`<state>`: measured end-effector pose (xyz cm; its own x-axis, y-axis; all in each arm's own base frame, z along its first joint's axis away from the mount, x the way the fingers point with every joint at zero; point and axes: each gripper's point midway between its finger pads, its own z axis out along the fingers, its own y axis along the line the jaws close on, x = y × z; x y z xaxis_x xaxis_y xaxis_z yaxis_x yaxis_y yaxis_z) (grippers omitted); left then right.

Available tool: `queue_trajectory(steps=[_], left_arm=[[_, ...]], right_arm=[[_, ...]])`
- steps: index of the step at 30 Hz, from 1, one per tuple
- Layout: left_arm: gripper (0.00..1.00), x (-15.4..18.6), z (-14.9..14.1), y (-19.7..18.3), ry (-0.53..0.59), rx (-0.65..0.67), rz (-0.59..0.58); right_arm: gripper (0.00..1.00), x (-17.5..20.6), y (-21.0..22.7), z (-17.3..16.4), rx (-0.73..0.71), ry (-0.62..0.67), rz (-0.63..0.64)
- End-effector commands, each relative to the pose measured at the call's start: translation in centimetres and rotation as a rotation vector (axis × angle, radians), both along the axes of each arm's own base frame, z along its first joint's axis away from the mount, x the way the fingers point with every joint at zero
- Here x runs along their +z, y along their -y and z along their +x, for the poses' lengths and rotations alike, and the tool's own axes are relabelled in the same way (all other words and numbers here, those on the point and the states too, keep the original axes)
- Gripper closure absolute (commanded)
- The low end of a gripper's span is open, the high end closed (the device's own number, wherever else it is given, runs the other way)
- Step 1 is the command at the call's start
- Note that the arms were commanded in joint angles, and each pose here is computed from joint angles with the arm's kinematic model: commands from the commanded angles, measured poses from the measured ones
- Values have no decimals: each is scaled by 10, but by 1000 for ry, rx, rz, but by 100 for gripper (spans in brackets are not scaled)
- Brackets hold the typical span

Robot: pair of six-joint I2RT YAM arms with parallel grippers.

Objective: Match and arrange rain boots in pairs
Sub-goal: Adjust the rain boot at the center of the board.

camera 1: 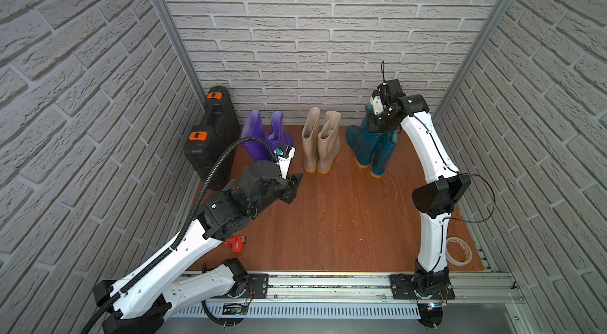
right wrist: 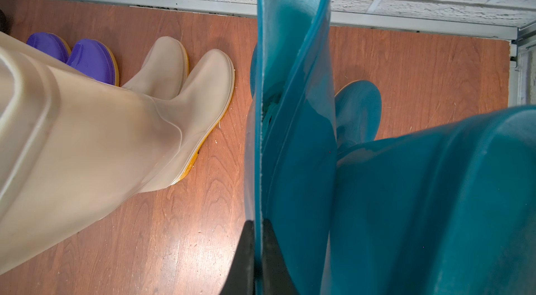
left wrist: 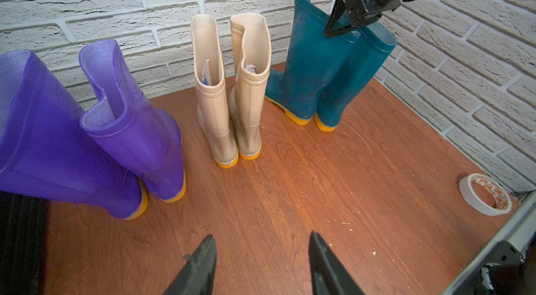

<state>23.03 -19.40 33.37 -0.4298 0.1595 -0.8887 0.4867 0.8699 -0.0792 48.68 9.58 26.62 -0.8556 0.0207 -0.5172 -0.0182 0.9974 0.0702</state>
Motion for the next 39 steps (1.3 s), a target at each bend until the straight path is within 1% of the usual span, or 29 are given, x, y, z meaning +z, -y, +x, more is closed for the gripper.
queue_trajectory(steps=[1, 5, 6, 7, 21, 30, 35, 39], left_arm=[[48, 7, -1, -3, 20, 5, -31], [48, 9, -3, -5, 23, 6, -40], [48, 9, -3, -5, 23, 4, -43], [48, 9, -4, -5, 23, 3, -47], [49, 9, -3, 1, 16, -11, -56], [49, 9, -2, 4, 15, -20, -55], [49, 6, 0, 7, 7, -23, -49], [49, 7, 0, 9, 6, -30, -48]], right_arm=[[94, 22, 3, -14, -44, 40, -1], [94, 25, 7, -22, -69, 48, -7], [94, 20, 7, -22, -72, 38, -9], [94, 34, 9, -28, -74, 71, 1], [94, 51, 28, -51, -143, 103, -43], [94, 43, 10, -58, -91, 104, 14], [94, 39, -9, -60, -53, 106, 97], [94, 36, -30, -55, -18, 116, 182]])
